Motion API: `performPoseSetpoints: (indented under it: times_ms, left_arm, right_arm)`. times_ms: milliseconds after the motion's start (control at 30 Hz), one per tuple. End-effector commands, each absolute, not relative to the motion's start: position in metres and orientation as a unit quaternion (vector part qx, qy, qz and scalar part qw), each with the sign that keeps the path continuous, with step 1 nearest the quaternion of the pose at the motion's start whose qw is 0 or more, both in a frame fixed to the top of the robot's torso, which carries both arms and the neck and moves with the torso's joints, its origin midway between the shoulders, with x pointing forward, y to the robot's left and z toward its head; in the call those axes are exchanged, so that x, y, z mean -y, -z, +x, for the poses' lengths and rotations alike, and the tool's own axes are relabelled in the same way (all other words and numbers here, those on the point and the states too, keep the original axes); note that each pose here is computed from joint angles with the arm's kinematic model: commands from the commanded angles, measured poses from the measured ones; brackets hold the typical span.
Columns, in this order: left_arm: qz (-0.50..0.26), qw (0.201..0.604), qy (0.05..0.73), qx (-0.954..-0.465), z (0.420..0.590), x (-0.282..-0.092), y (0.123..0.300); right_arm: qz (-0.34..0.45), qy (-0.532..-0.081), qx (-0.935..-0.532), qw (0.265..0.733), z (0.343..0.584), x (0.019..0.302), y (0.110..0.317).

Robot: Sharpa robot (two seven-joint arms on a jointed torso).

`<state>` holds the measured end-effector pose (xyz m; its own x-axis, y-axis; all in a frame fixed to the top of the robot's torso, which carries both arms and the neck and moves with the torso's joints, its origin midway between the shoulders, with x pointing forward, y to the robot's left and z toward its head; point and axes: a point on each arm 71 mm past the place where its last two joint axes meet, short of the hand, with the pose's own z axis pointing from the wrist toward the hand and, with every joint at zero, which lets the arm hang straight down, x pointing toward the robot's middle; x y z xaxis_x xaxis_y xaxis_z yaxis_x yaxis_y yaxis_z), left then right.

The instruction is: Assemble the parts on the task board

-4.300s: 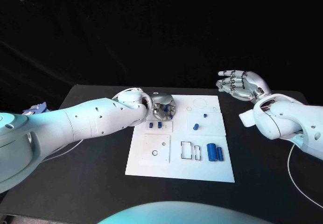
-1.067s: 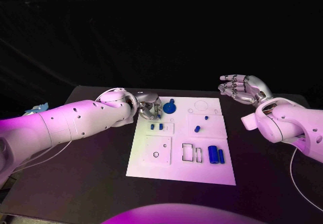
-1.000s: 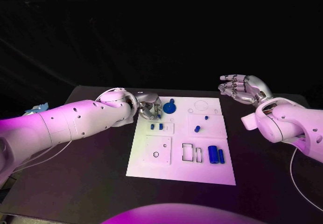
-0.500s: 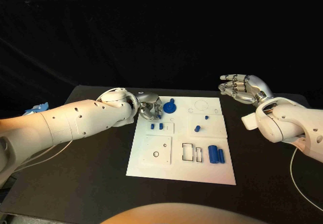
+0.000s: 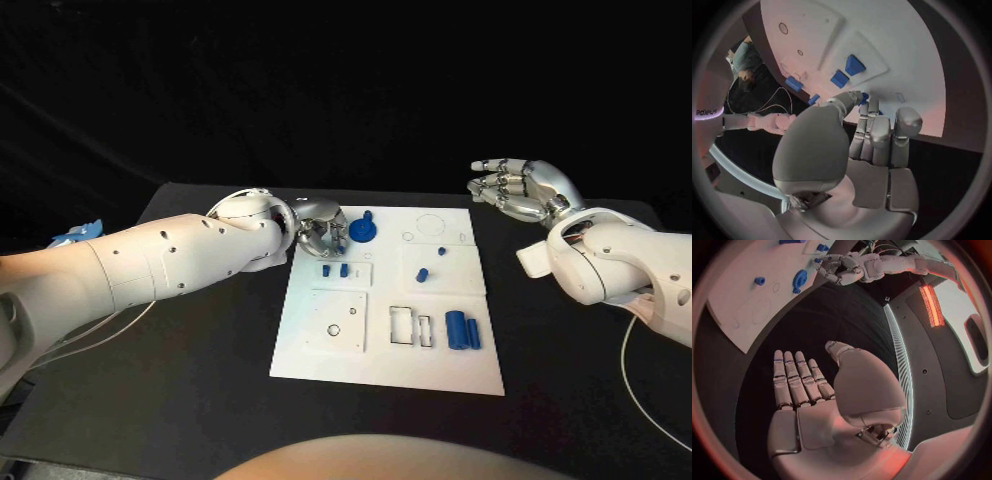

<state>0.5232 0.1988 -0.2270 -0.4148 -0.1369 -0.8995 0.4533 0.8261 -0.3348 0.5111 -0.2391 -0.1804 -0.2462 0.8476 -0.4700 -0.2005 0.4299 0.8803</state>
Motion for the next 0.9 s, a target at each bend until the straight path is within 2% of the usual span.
performPoseSetpoints:
  times_ms: [33,900]
  left_arm:
    - [0.101,0.519,0.275,-0.803,0.5210,-0.1994,0.2323]
    - [0.084,0.520,0.265,-0.807,0.5235,-0.2086,0.2335]
  right_arm:
    - [0.253,-0.474,-0.635,0.555,0.5107,0.2386,0.1802]
    - [0.255,-0.471,-0.642,0.548,0.5110,0.2385,0.1827]
